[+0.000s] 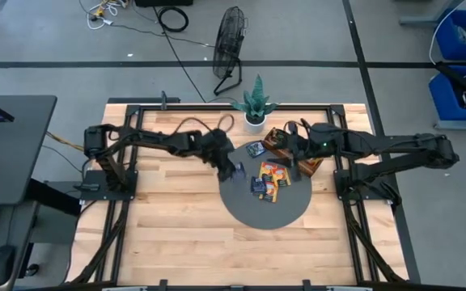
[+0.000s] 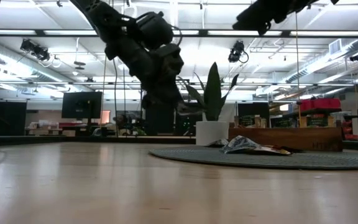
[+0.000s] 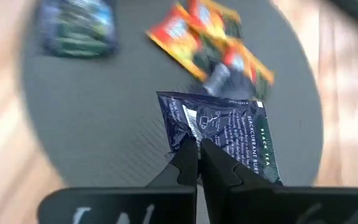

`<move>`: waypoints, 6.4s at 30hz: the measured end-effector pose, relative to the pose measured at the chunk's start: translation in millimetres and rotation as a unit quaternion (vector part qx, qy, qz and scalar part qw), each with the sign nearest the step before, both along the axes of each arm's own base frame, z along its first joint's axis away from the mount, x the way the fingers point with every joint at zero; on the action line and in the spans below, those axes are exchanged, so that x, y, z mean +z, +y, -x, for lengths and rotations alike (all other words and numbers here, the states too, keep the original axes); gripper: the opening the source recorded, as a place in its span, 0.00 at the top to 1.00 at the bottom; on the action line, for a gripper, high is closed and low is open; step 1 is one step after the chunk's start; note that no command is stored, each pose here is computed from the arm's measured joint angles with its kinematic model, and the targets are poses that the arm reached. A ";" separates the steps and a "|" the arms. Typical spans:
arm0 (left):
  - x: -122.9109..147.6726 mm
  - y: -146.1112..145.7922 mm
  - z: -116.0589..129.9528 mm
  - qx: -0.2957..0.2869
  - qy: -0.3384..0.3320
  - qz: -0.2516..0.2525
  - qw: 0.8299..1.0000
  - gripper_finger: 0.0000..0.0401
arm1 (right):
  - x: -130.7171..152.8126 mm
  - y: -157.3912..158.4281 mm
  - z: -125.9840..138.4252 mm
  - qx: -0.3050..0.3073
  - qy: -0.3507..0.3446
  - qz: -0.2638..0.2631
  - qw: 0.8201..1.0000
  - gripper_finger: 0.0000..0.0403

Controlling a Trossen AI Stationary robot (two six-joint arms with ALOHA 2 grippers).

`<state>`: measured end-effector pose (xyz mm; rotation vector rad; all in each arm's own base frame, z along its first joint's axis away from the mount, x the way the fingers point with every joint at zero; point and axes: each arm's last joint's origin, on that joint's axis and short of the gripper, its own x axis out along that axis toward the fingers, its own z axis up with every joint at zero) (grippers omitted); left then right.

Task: Pick & Place Tea
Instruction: Put the purple tea bag into the wooden organizer

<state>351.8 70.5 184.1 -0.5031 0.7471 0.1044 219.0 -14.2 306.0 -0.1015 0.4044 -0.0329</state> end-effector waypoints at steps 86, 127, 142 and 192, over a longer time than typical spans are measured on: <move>116.9 55.0 57.3 0.072 -0.231 0.099 0.965 0.87 | -57.9 -69.4 33.2 -0.289 0.302 -0.211 0.884 1.00; 116.7 51.3 54.9 0.083 -0.231 0.091 0.965 0.87 | -111.8 -96.1 57.6 -0.335 0.284 -0.272 0.856 0.89; 113.9 52.2 55.7 0.105 -0.217 0.084 0.967 0.87 | -57.4 -103.8 53.1 -0.316 0.306 -0.190 0.878 0.66; 88.0 10.9 51.3 -0.020 -0.094 0.003 0.995 0.56 | -138.6 -10.6 -91.4 -0.322 0.337 -0.423 0.777 0.63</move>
